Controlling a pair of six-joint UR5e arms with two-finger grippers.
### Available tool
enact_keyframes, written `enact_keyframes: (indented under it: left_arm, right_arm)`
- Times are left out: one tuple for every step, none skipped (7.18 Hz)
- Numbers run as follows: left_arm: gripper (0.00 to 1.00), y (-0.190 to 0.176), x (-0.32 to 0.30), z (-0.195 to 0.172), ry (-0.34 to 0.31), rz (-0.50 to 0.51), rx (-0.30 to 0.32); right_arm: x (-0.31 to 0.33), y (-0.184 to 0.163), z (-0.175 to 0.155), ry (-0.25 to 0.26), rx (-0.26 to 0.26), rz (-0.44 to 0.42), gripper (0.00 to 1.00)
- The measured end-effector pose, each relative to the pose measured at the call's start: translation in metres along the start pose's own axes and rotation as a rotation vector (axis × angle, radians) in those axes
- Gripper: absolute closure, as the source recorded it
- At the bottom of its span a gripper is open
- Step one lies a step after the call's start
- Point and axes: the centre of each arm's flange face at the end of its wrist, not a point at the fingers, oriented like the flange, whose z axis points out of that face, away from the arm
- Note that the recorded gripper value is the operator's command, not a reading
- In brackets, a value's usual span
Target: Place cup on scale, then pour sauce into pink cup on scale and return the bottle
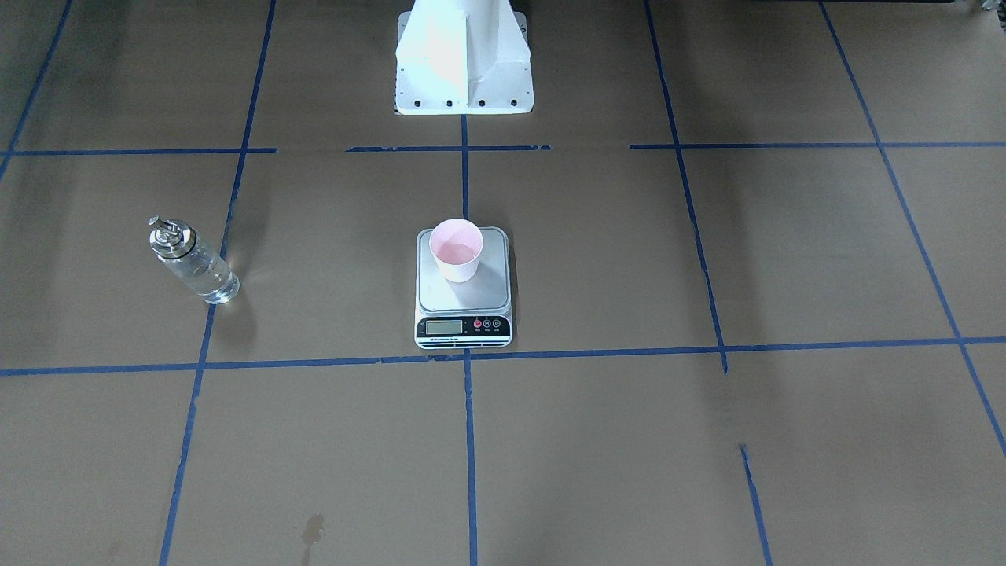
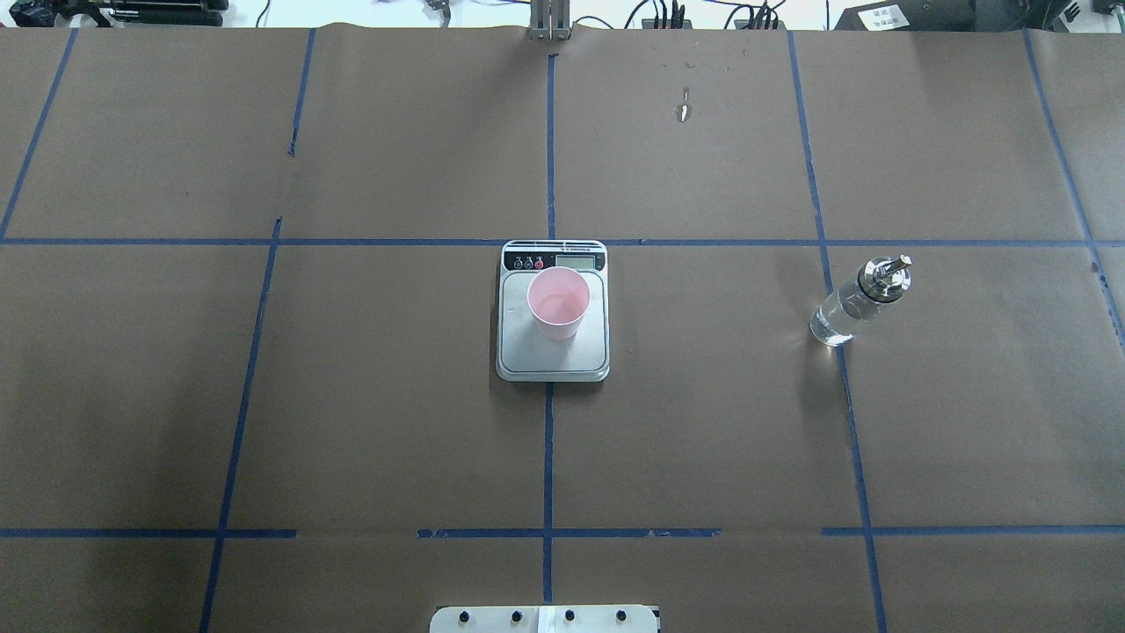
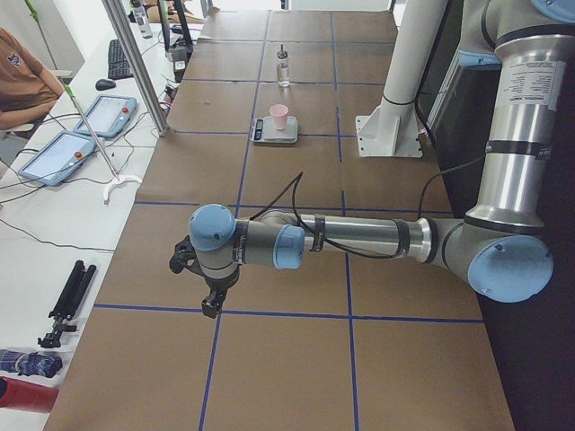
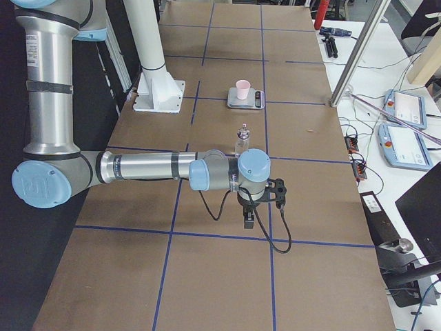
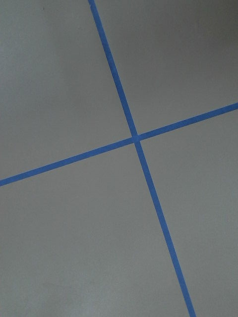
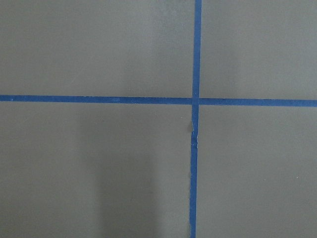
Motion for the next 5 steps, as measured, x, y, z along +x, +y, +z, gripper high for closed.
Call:
enact_keyframes:
  left_arm:
    - [0.0, 0.0016, -0.0007, 0.0011, 0.001, -0.003, -0.002]
    - [0.0, 0.0029, -0.0014, 0.0017, 0.001, -0.007, -0.004]
    - [0.0, 0.0033, -0.0017, 0.0017, 0.001, -0.037, -0.004]
    - [0.0, 0.0035, -0.0016, 0.0016, 0.002, -0.09, -0.003]
    - [0.0, 0.0035, -0.0016, 0.0016, 0.002, -0.129, -0.003]
  right_arm:
    - [0.0018, 0.0012, 0.0018, -0.002, -0.004, 0.004, 0.0]
    - [0.0035, 0.0017, 0.0033, -0.002, -0.007, 0.008, 0.0]
    - [0.0046, 0.0021, 0.0042, -0.002, -0.009, 0.01, 0.0]
    - [0.005, 0.0022, 0.0045, -0.001, -0.01, 0.011, 0.0]
    - [0.0051, 0.0022, 0.0046, -0.001, -0.01, 0.012, 0.0]
